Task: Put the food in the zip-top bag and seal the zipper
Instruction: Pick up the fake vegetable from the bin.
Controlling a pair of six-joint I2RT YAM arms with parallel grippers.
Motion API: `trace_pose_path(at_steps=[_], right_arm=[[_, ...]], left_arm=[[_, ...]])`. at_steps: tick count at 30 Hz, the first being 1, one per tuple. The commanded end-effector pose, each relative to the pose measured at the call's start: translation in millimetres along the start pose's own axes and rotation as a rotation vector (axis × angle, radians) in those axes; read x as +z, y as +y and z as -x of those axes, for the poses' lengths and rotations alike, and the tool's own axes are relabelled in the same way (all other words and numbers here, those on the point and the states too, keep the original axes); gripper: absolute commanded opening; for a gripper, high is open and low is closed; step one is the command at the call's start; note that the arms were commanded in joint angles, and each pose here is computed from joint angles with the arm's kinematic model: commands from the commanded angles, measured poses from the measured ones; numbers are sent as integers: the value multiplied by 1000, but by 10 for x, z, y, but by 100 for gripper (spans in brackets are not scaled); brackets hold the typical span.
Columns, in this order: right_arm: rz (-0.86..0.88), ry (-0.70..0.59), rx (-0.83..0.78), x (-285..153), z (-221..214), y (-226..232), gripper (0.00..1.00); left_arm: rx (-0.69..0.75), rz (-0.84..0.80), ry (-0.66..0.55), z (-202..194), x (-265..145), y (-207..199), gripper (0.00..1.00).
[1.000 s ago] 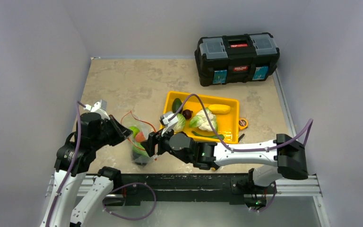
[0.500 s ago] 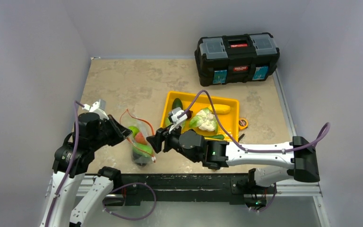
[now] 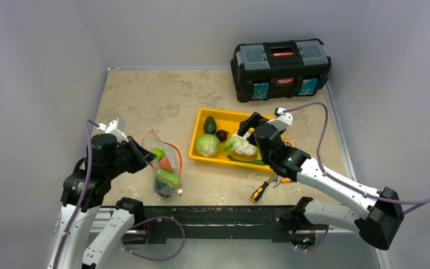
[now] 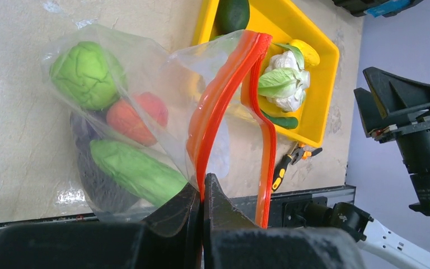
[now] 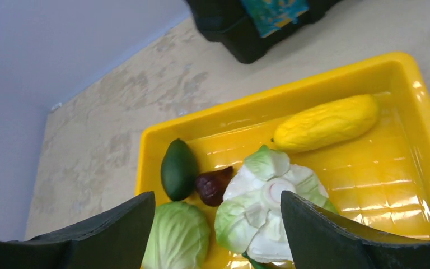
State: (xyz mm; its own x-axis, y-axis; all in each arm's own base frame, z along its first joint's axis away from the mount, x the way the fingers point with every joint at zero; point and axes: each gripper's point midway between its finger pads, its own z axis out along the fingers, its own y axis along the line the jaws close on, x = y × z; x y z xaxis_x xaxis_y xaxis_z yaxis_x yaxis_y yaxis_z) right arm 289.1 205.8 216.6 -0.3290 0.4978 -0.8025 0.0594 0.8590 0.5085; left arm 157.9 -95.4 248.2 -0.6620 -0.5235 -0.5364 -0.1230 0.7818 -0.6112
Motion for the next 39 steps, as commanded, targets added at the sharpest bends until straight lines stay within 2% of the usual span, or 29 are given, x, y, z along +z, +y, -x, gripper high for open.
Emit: trace_pose_path(at_steps=[1, 7, 16, 25, 33, 35, 39], right_arm=[[-141, -35, 289, 100, 122, -419, 83], [-250, -21, 499, 478, 50, -833, 82], [-322, 62, 526, 1045, -243, -1147, 78], [-453, 57, 568, 1296, -525, -1413, 74], [-500, 4, 606, 1399, -565, -1536, 71], [-505, 1, 608, 1399, -592, -1561, 67], [-492, 13, 629, 1339, -641, -1575, 42]], left_arm=[[15, -50, -21, 72, 14, -114, 0], [10, -54, -18, 57, 0, -118, 0], [11, -53, -18, 36, -24, -102, 0], [9, -62, -8, 41, 16, -128, 0], [9, -56, -4, 33, 24, -115, 0], [9, -54, -4, 31, 28, -109, 0], [12, -50, -3, 26, 33, -99, 0]])
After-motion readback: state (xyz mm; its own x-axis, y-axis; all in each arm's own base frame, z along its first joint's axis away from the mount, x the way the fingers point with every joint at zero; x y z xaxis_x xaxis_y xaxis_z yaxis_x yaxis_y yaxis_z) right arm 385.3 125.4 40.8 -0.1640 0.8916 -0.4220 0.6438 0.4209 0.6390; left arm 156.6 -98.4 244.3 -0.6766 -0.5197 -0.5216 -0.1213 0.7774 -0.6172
